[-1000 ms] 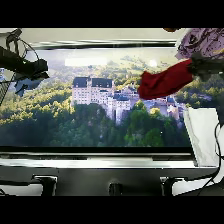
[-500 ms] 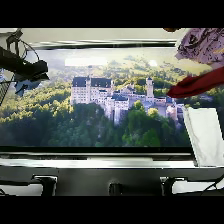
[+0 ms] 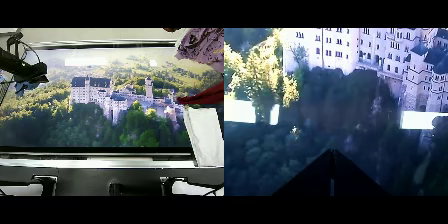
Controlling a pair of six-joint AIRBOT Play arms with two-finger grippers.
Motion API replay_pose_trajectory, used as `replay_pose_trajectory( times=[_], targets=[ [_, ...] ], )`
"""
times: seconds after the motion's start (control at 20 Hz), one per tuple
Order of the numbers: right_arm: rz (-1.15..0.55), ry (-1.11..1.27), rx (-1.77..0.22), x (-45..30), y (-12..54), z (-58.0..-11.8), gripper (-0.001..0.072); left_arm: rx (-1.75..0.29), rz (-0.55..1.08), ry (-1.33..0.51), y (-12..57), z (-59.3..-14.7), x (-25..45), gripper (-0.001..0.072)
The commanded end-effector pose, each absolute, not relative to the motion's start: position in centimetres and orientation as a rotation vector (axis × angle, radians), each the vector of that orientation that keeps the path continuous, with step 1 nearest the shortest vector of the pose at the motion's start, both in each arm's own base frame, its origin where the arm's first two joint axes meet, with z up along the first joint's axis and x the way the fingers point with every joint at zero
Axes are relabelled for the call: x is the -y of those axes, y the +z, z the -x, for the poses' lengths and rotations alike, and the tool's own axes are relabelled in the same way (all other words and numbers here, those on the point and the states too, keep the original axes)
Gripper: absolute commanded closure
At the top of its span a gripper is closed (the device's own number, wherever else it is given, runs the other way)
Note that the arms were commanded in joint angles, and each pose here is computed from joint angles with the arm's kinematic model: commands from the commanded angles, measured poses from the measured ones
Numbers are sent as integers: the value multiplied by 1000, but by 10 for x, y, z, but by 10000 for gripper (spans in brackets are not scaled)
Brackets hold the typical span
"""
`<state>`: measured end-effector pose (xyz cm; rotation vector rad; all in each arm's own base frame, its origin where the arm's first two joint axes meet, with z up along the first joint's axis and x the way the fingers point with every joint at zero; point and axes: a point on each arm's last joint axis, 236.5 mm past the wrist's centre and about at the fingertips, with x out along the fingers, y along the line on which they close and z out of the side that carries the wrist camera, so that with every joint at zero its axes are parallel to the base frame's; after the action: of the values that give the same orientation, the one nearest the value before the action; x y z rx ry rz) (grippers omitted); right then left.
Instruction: Fold the clothes and pants, and hang the long-sleeved shirts on hangers.
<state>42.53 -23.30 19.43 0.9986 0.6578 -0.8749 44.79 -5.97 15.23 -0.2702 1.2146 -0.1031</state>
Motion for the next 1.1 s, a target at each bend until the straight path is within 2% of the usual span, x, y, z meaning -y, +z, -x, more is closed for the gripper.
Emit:
replay_pose_trajectory(
  times=[0.0,0.25,0.55,1.05],
  targets=[
    [-974,-1011,-774,234,181,-384,684,-1213,269,-105,154,-446,60,690],
    [-870,-1136,-945,236,167,-339,683,-1210,269,-105,156,-446,60,690],
    [-659,-1244,-1185,246,131,-287,683,-1210,268,-106,156,-446,60,690],
    [-449,-1333,-1398,243,52,-213,682,-1233,262,-106,154,-440,59,690]
  ],
)
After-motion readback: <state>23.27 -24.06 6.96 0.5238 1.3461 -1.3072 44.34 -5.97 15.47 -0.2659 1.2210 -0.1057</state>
